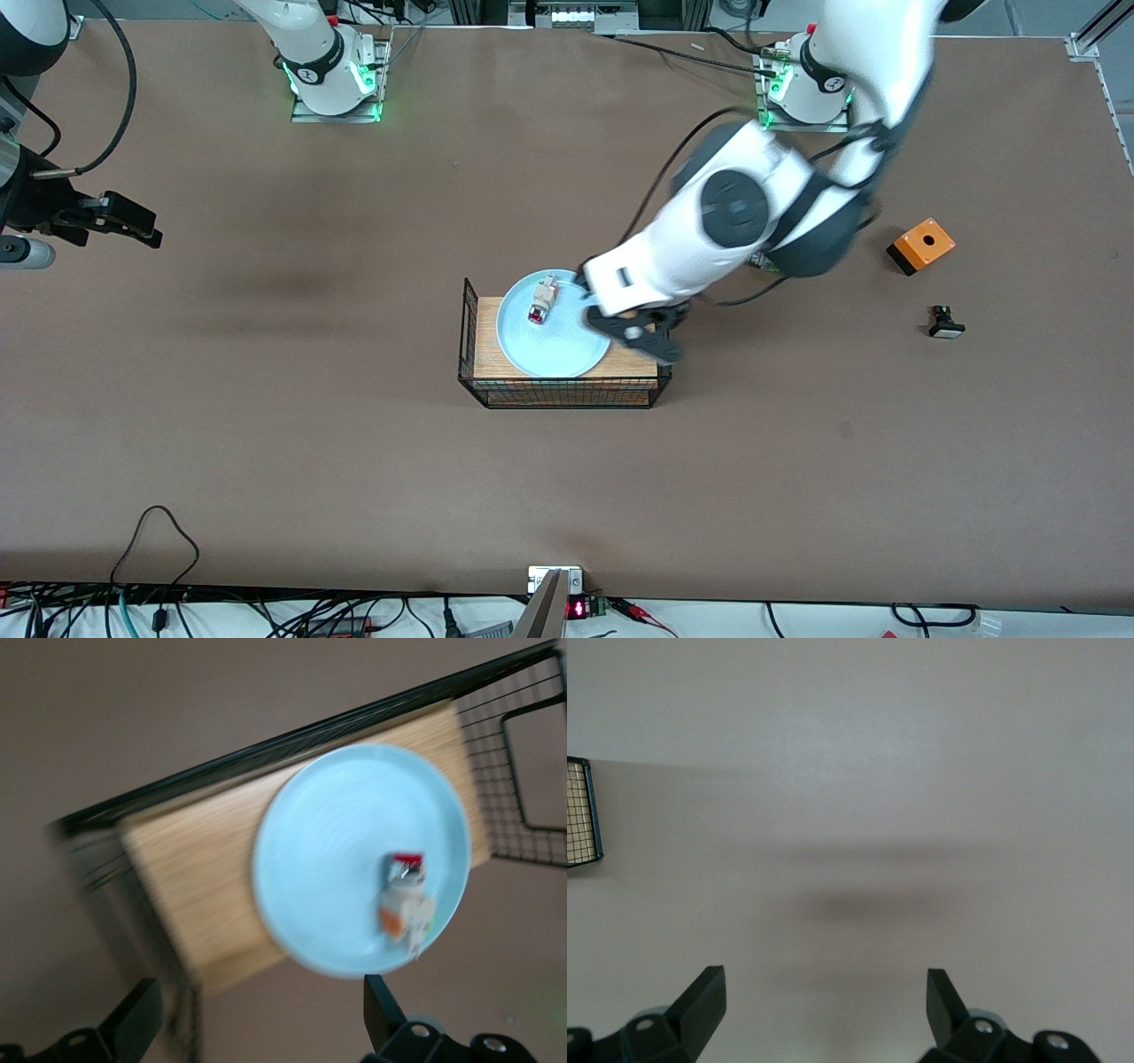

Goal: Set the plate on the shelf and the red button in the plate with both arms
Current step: 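Release the red button on the plate and raise the left gripper away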

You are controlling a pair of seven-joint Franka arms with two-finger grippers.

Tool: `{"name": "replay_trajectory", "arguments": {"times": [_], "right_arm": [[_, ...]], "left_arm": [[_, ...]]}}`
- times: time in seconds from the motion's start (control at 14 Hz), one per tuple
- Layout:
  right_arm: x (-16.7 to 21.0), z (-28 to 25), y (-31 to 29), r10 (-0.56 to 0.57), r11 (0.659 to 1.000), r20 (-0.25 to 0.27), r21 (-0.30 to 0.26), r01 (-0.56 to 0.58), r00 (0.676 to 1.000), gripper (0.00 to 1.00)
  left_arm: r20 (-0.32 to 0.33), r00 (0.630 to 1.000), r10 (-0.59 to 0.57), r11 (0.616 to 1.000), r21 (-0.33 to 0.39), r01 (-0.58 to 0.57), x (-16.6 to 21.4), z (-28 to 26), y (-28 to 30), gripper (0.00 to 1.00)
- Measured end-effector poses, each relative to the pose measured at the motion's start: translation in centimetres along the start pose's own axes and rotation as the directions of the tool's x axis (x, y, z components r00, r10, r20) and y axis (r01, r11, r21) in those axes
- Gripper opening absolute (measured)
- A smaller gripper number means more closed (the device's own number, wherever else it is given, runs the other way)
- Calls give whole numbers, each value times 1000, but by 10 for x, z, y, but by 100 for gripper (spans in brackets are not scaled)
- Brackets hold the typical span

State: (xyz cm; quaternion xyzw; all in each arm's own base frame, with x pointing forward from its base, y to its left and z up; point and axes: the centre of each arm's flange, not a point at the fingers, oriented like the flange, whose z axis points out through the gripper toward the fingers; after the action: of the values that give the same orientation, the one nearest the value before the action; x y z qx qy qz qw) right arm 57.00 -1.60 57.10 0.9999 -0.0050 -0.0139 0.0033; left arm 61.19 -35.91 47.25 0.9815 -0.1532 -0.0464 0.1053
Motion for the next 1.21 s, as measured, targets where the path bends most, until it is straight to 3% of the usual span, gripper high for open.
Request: {"name": "replay_trajectory", "arguments": {"times": [0.21,0.5,0.64,0.86,1.0,1.21], "right_arm": [[0,-9,0,1,1000,-14,3,-1,1000,100],[0,-12,-6,-8,1000,-17,4,9,1000,100],[0,-11,-6,-10,1000,-15,4,10,1000,100],[1,-17,-5,-7,1000,-27,4,7,1000,100],[1,-24,-6,-10,1000,-42,4,10,999,100],[1,-28,-8,-14,1000,-49,4,14,999,100]], "left_arm": [[60,992,-108,988,117,101,-31,-71,-77,100],[38,973,-227,952,219,214,-68,-136,-143,100],[-6,962,-275,933,239,268,-89,-157,-184,100],[-98,962,-255,938,215,271,-133,-162,-250,100],[-97,960,-264,937,211,279,-159,-154,-264,100],[-71,964,-255,940,216,265,-169,-144,-254,100]]}}
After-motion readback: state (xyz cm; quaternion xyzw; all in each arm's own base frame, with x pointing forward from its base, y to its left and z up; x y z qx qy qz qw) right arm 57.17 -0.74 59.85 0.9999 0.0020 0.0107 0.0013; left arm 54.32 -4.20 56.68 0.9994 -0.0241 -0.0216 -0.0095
